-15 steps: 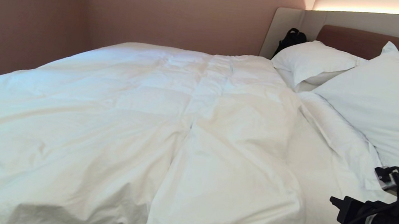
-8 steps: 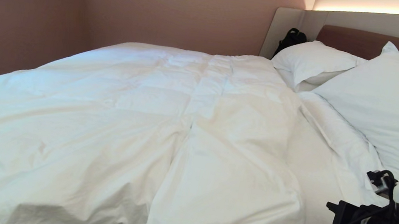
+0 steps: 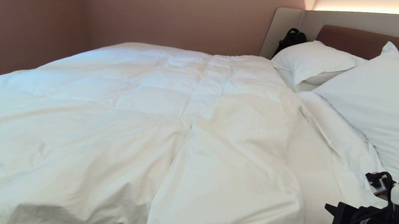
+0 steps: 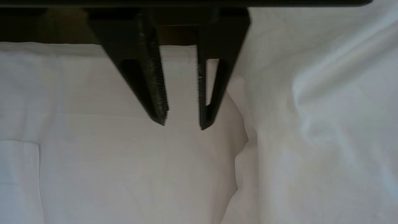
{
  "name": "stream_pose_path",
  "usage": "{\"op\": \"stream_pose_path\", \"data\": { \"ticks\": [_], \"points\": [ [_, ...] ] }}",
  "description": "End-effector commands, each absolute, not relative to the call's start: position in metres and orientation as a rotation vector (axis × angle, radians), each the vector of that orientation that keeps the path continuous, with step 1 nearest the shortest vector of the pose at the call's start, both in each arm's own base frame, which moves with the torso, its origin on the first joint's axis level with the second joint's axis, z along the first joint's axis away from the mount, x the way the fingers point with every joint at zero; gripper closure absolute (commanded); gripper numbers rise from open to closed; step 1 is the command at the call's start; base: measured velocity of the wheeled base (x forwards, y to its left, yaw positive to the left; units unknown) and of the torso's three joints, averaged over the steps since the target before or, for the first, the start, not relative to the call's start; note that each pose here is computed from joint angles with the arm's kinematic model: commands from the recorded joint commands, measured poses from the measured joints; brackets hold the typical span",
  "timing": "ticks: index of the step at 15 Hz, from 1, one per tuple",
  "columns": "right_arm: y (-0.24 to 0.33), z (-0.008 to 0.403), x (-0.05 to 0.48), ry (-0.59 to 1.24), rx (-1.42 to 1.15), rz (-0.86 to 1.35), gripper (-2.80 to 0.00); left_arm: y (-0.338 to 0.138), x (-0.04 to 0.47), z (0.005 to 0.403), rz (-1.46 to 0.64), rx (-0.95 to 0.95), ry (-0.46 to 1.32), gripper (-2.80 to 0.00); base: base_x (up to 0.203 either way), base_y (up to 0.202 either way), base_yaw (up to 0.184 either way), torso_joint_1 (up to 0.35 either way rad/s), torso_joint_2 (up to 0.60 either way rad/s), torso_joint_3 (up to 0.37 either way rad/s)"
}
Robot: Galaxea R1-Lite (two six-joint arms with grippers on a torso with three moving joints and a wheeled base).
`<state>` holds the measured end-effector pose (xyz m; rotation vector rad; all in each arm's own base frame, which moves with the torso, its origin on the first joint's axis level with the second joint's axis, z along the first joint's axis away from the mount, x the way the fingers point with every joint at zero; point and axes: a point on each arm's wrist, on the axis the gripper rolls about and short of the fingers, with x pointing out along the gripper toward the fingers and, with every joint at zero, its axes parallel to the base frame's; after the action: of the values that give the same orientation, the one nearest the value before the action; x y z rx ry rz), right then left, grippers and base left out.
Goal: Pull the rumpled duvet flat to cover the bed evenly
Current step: Flatten the corners of the folded blanket
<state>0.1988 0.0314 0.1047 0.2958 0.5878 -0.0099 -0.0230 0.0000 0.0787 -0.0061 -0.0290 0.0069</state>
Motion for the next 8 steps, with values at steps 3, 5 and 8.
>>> {"op": "stream_pose_path", "data": {
  "ticks": [3,5,8],
  "points": [
    [0.031,0.106,0.198,0.579,0.299,-0.009,-2.8,0.0,-0.023,0.079,0.008,-0.006,-0.029,0.0,0.0,0.0,0.0,0.0,0.0,0.0],
    [0.031,0.107,0.193,0.571,0.297,-0.001,-2.8,0.0,-0.023,0.079,0.008,-0.006,-0.029,0.0,0.0,0.0,0.0,0.0,0.0,0.0],
    [0.031,0.119,0.18,0.507,0.307,0.034,-2.8,0.0,-0.023,0.079,0.008,-0.006,-0.029,0.0,0.0,0.0,0.0,0.0,0.0,0.0]
  ]
}}
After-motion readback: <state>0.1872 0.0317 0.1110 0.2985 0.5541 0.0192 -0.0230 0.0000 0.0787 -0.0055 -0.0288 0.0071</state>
